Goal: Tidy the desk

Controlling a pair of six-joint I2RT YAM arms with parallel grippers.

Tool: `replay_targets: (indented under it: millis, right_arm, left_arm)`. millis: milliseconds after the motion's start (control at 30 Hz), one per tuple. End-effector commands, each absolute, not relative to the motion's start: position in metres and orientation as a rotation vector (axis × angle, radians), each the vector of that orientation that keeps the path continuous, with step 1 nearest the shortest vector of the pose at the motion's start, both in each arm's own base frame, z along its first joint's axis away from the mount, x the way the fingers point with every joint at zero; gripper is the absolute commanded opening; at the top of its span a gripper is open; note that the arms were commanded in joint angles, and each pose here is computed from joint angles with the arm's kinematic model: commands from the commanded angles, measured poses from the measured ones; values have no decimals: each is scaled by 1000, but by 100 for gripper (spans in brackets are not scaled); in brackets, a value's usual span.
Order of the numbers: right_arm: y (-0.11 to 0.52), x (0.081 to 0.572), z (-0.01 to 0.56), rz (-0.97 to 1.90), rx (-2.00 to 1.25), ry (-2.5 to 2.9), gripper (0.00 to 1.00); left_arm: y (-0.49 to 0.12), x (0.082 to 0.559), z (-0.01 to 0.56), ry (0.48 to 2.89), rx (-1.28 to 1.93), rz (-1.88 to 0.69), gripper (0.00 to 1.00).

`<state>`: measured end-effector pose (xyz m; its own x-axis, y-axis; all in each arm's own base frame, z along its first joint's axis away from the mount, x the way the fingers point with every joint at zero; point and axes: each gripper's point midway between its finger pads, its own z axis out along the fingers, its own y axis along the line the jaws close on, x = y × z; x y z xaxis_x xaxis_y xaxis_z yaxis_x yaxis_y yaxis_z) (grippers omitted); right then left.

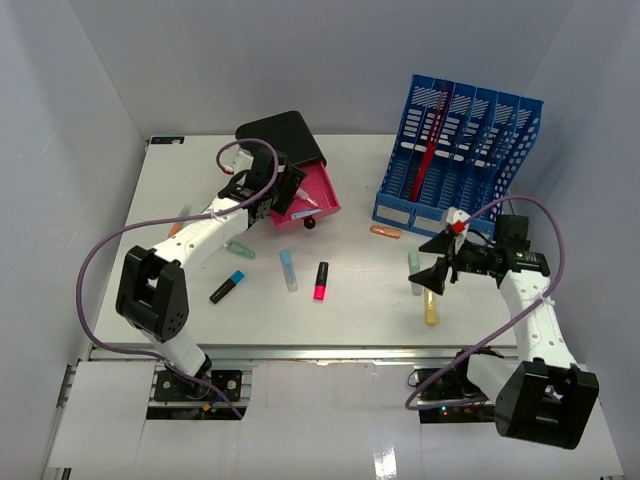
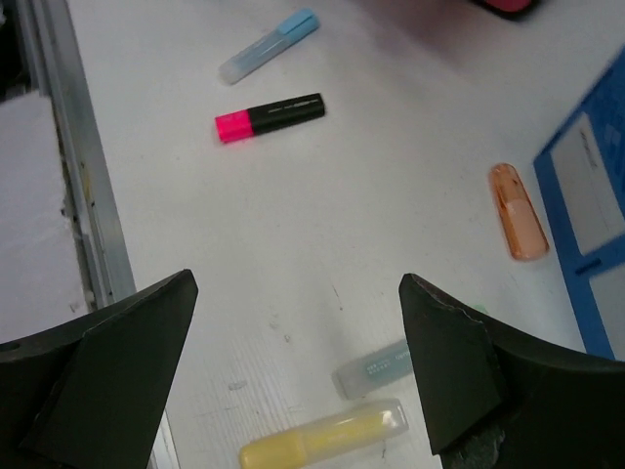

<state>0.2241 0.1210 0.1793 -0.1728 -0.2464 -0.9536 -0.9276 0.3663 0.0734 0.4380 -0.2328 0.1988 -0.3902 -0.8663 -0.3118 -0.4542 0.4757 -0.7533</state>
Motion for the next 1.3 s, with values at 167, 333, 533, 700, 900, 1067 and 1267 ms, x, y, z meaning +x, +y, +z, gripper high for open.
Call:
replay_targets:
  millis: [167,333,533,700,900,1067,1267]
  right_arm:
    - [146,266,134,310,-1761,1383,93]
    - [148,316,114,286,-1839,1456,83]
    - [157,360,102,219,-1872,1527,80]
    - [168,381,85,154,-1866,1608,79]
    - [181,395,63,102,-1856,1698,77]
    - [181,410,54,69,-1807,1793,74]
    - [175,415,43,43,-1799,1857,74]
  left_arm:
    - [-221,347,311,1775,-228,-938,90]
    - [-178,279,308,1681,-31,-823,98]
    - [-134,239,283,1678,-8,-664,98]
    - [-120,233,258,1698,-10,-586,98]
    - [-116,234,259,1689,-3,-555,98]
    - [-116,233,259,1697,-7,-556,98]
    - [-114,231,262,1682,-17,-561,98]
